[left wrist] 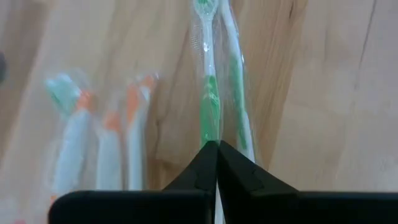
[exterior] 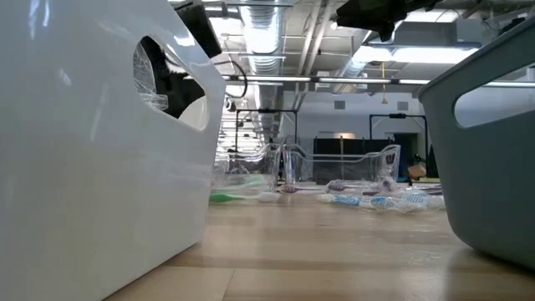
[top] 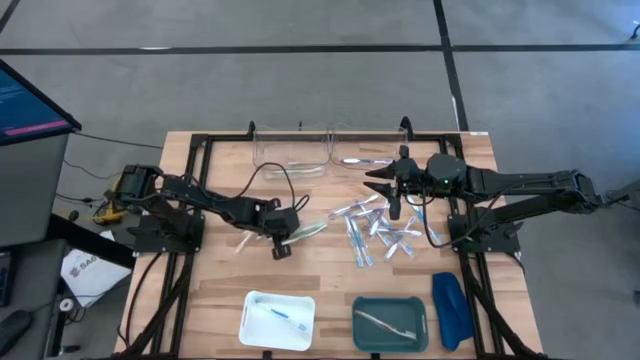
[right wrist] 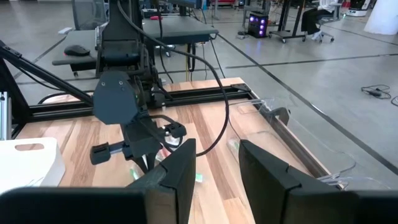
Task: Pick & Place Toothbrushes
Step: Put the green toothbrush into the left transparent bin
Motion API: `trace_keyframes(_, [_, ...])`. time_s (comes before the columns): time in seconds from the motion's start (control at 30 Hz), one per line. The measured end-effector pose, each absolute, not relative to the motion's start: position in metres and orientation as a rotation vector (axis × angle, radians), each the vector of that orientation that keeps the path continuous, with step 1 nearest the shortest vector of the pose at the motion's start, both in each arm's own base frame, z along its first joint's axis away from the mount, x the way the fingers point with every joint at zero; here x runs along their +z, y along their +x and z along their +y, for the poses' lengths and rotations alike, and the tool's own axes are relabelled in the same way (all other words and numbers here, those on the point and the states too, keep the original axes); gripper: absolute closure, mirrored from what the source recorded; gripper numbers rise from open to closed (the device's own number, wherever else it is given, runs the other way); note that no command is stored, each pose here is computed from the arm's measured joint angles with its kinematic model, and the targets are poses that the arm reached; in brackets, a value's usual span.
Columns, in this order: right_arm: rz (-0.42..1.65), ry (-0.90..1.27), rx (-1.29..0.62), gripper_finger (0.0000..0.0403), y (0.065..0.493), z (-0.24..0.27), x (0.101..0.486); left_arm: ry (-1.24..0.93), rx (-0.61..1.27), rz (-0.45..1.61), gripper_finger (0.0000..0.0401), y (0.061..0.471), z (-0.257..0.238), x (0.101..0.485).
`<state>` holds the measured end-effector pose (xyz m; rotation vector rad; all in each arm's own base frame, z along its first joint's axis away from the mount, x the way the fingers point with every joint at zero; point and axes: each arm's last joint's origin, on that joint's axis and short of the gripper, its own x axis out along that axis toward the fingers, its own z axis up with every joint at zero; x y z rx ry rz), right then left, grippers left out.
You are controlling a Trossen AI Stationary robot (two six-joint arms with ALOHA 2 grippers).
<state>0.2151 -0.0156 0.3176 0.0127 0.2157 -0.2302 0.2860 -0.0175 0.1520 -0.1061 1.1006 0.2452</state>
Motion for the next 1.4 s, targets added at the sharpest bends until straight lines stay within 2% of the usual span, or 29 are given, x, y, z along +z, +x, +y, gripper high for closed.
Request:
trace_keyframes(0.2, [0.218,0.013,-0.230,0.0287,0.215,-0.016,0.317,-0.008,0.255,1.048,0.0401,0.295,-0.016,0.175])
trace_keyframes(0.4, [0.221,0.012,-0.230,0.0287,0.215,-0.016,0.317,0.181,0.317,0.907,0.0401,0.299,-0.003,0.222])
trace_keyframes(0.6, [0.220,0.012,-0.230,0.0287,0.215,-0.016,0.317,0.201,0.510,0.740,0.0401,0.283,0.060,0.282])
trace_keyframes(0.73, [0.218,0.013,-0.230,0.0287,0.215,-0.016,0.317,0.150,0.573,0.710,0.0401,0.262,0.117,0.298])
trace_keyframes(0.93, [0.219,0.006,-0.231,0.0287,0.215,-0.016,0.317,0.076,0.570,0.771,0.0401,0.239,0.189,0.283])
trace_keyframes(1.03, [0.219,0.006,-0.239,0.0287,0.215,-0.018,0.317,0.085,0.508,0.826,0.0401,0.239,0.210,0.267])
trace_keyframes(1.3, [0.230,0.007,-0.257,0.0287,0.214,-0.022,0.316,0.173,0.324,0.994,0.0401,0.263,0.231,0.224])
trace_keyframes(1.4, [0.240,0.006,-0.257,0.0287,0.214,-0.022,0.315,0.176,0.351,1.067,0.0401,0.269,0.238,0.216])
